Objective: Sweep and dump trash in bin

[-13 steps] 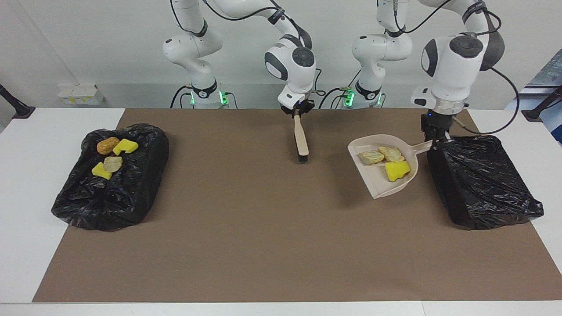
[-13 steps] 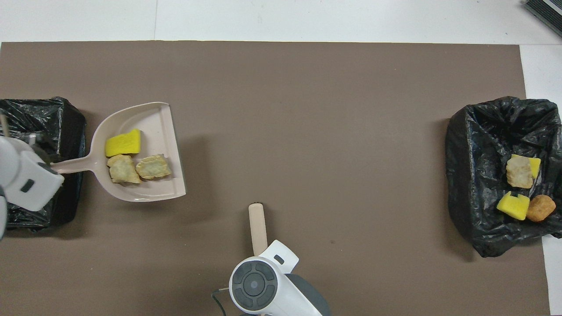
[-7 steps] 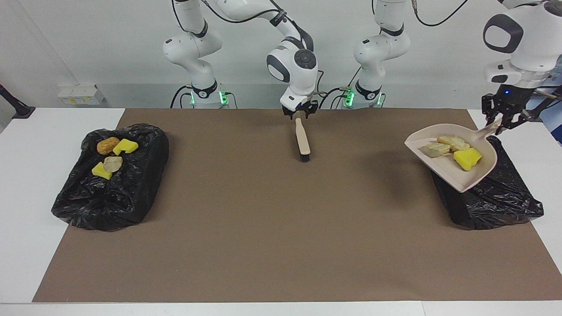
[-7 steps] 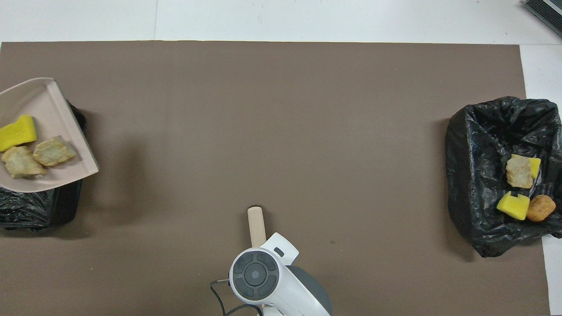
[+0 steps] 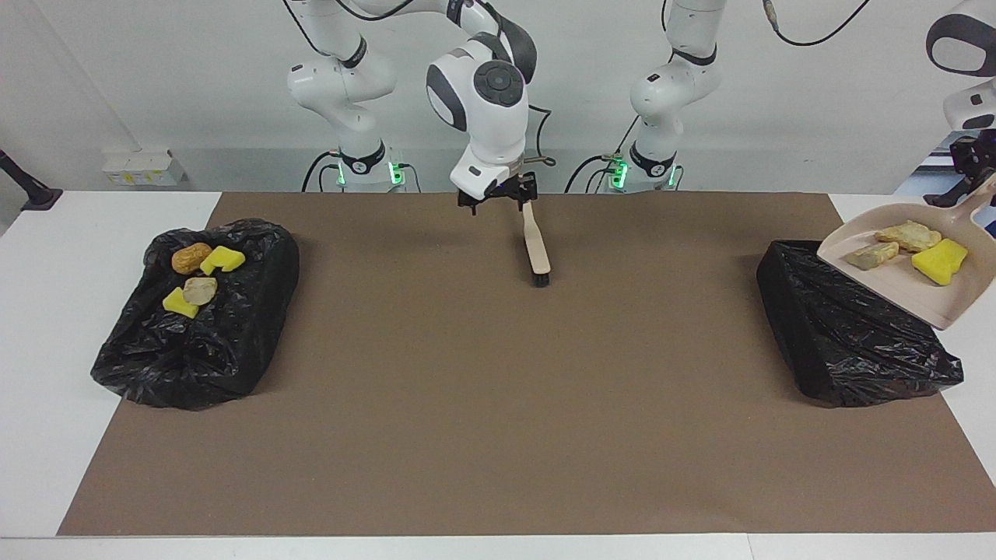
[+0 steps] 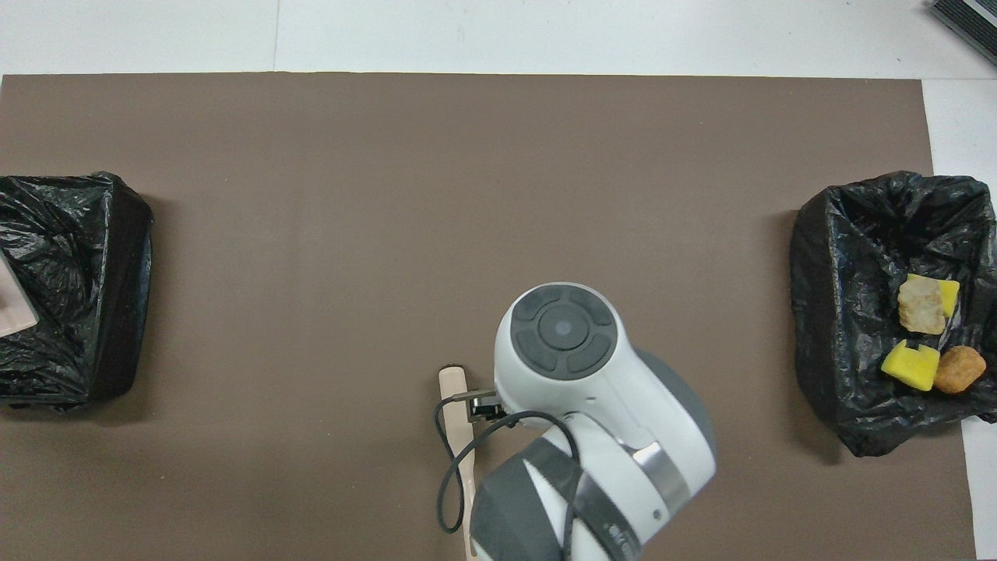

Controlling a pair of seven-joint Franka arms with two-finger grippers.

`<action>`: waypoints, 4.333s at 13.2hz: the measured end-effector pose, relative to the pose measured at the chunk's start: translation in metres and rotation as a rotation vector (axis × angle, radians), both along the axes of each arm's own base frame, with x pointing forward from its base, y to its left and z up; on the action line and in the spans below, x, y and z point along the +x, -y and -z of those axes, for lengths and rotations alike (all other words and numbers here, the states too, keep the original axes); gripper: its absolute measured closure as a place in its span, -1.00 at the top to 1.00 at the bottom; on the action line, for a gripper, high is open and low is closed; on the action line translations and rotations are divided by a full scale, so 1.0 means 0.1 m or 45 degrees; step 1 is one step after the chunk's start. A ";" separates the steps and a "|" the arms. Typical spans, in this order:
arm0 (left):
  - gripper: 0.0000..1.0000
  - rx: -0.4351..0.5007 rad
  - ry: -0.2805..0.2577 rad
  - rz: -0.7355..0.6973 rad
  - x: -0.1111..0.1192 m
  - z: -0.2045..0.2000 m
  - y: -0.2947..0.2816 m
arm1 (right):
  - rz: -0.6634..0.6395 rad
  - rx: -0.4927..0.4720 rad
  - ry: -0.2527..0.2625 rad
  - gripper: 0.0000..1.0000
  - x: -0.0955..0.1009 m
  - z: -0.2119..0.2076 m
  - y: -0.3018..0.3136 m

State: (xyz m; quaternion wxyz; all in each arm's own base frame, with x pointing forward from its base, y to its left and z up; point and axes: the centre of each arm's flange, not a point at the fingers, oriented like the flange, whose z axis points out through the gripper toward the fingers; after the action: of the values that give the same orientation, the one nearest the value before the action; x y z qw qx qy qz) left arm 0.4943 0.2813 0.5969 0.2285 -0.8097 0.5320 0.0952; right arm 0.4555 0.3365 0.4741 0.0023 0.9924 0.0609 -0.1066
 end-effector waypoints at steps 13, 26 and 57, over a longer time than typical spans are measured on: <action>-0.35 0.609 -0.195 0.036 0.14 -0.42 1.03 | 0.060 0.006 0.114 1.00 0.99 -0.62 2.74; -0.35 -0.378 0.103 -0.847 0.29 0.76 3.37 | 0.188 0.008 0.205 1.00 0.92 -1.55 3.52; 1.00 -0.735 0.335 -1.275 0.67 0.72 4.69 | 0.186 0.009 0.238 1.00 0.96 -1.57 3.52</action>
State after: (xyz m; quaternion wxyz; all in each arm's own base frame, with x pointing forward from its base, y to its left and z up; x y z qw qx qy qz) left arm 0.5611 -0.1878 0.5247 -0.0096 -0.9966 0.0566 -0.0584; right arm 0.5512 -0.0151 0.6312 -0.0034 0.9998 -0.0115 -0.0134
